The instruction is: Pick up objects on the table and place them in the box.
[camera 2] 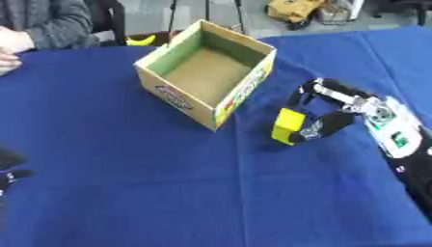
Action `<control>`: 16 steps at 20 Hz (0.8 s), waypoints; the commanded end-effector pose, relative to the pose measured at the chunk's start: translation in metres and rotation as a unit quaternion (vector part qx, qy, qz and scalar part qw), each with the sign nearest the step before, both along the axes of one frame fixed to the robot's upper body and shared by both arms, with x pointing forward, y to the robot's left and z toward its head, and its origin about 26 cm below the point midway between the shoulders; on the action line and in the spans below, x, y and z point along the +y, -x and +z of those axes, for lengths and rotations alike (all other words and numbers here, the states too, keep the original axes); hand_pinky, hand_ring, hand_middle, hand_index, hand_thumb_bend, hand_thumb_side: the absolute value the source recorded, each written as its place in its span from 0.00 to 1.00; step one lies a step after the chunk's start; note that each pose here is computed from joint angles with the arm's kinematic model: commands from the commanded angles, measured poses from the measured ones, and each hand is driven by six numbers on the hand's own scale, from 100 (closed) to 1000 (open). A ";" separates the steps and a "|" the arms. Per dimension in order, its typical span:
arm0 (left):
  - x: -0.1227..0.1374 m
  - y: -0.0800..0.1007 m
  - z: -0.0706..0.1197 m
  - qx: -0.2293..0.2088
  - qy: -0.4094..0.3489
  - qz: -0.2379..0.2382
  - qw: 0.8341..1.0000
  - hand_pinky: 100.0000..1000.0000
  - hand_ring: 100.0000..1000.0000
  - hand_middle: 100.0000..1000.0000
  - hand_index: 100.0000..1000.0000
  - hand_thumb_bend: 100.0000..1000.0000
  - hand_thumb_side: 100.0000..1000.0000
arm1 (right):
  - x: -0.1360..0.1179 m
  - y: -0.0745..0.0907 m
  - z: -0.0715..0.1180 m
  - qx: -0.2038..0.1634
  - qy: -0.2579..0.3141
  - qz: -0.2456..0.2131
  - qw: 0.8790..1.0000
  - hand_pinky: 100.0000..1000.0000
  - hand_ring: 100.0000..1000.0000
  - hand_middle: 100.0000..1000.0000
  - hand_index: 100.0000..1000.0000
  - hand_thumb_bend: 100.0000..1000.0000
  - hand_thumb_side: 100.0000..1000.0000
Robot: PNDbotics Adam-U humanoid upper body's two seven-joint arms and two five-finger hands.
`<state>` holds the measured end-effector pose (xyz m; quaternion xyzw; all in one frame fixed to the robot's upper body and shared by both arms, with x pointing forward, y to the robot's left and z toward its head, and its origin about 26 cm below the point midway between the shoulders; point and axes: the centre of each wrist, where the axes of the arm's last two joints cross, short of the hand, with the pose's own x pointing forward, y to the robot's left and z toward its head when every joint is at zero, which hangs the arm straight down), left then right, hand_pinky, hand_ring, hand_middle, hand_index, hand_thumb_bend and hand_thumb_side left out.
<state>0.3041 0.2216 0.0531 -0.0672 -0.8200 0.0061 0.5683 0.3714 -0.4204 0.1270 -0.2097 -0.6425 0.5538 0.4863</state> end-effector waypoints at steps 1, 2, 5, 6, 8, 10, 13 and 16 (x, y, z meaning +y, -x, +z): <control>0.002 0.000 0.005 -0.009 -0.006 -0.004 1.000 0.54 0.64 0.57 0.71 0.09 1.00 | -0.003 -0.001 0.008 -0.015 0.020 -0.001 1.000 0.67 0.79 0.51 0.62 0.75 0.47; 0.002 0.000 0.005 -0.009 -0.006 -0.004 1.000 0.54 0.64 0.57 0.71 0.09 1.00 | -0.002 -0.001 0.007 -0.018 0.023 0.000 1.000 0.67 0.79 0.50 0.61 0.74 0.47; 0.001 0.000 0.005 -0.010 -0.005 -0.004 1.000 0.54 0.64 0.57 0.71 0.09 1.00 | 0.001 -0.001 0.003 -0.030 0.035 0.002 0.999 0.67 0.77 0.48 0.59 0.74 0.47; 0.001 0.000 0.005 -0.010 -0.005 -0.004 1.000 0.54 0.64 0.57 0.71 0.09 1.00 | 0.001 -0.001 0.002 -0.034 0.039 0.002 0.999 0.67 0.77 0.47 0.58 0.73 0.47; 0.001 0.000 0.005 -0.010 -0.005 -0.004 1.000 0.54 0.64 0.57 0.71 0.09 1.00 | 0.003 -0.001 0.000 -0.042 0.045 0.002 0.998 0.66 0.76 0.45 0.57 0.72 0.47; 0.001 0.000 0.005 -0.010 -0.005 -0.005 1.000 0.54 0.64 0.57 0.71 0.09 1.00 | 0.003 -0.002 -0.003 -0.048 0.049 0.001 0.998 0.65 0.74 0.43 0.53 0.69 0.47; 0.001 0.000 0.005 -0.009 -0.005 -0.004 1.000 0.54 0.64 0.57 0.71 0.09 1.00 | 0.004 -0.002 -0.005 -0.061 0.049 -0.001 0.997 0.63 0.71 0.38 0.47 0.63 0.48; 0.001 0.000 0.005 -0.009 -0.005 -0.005 1.000 0.54 0.64 0.57 0.71 0.09 1.00 | 0.004 -0.002 -0.006 -0.076 0.044 -0.006 0.996 0.61 0.67 0.31 0.39 0.53 0.45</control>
